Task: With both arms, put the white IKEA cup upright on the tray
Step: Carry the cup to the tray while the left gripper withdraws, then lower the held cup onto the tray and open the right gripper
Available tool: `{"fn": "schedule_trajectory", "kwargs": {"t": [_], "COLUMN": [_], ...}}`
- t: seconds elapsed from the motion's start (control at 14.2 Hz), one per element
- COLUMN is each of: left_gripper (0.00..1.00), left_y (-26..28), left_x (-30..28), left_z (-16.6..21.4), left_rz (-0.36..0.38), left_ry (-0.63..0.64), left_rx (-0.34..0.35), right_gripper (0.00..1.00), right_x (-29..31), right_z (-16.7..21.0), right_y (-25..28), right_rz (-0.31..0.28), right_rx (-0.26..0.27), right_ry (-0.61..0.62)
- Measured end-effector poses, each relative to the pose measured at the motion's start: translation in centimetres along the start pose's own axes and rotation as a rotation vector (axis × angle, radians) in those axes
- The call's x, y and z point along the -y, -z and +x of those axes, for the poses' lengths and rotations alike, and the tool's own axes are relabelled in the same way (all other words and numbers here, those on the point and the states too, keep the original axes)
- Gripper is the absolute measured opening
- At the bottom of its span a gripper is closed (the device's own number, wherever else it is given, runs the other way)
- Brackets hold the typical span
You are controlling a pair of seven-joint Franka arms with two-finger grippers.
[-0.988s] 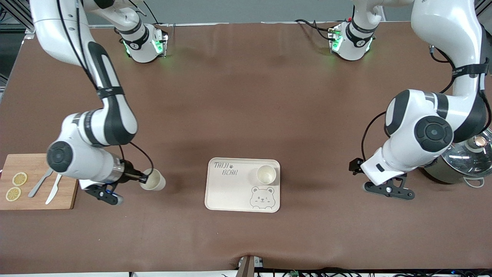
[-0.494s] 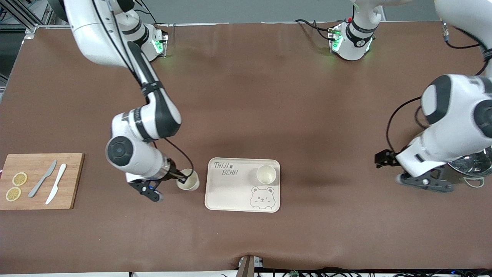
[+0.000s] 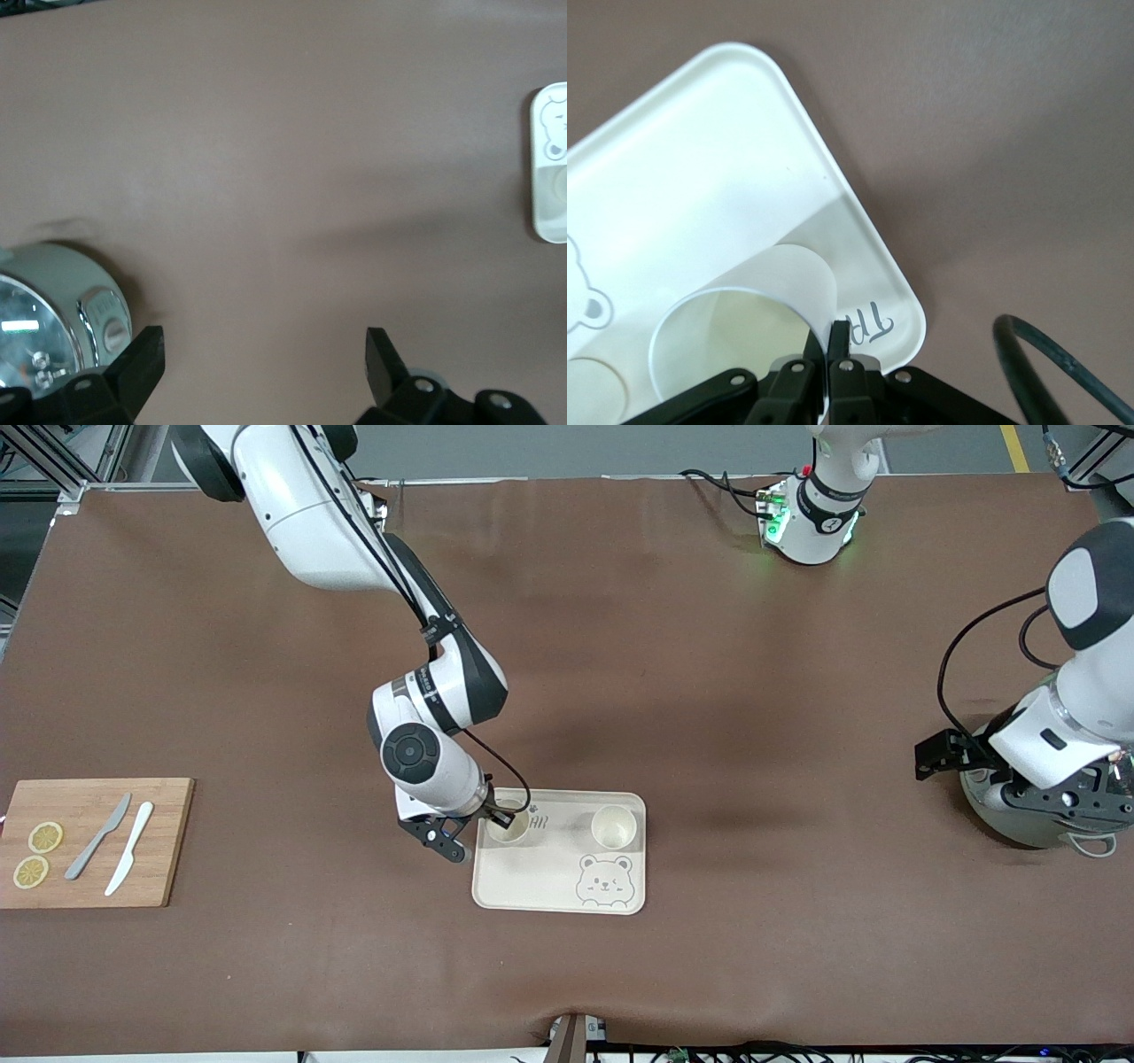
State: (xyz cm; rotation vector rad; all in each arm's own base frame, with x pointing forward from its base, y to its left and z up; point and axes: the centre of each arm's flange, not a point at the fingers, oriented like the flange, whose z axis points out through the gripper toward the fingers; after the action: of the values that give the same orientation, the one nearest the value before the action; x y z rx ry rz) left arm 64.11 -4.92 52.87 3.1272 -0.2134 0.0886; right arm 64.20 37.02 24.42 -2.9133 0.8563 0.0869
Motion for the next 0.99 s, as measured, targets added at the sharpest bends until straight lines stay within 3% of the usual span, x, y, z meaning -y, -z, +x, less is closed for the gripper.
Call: {"fn": "schedule_trajectory", "kwargs": {"t": [0.35,0.42,0.99], "left_gripper": [1.0,1.0,1.0], "left_y": [4.5,5.1,9.5], "left_x": [-4.0,-4.5,-7.2], "left_z": [-2.5,-2.9,-6.1], "left_rz": [-0.017,-0.015,-0.002], "left_ry": [0.07,0.075,0.09], "left_rx": [0.013,0.016,0.009], "right_gripper": [0.04,0.09,0.88], "right_x": [-0.4,-0.5,0.1], "right_z": [0.7,0.8,0.7], "right_y": [-0.1,-0.2,2.2], "right_rz": [-0.008,-0.01,-0.044], "right_rx": [-0.002,-0.002,0.023], "right_ry": [-0.01,-0.012,-0.002]}}
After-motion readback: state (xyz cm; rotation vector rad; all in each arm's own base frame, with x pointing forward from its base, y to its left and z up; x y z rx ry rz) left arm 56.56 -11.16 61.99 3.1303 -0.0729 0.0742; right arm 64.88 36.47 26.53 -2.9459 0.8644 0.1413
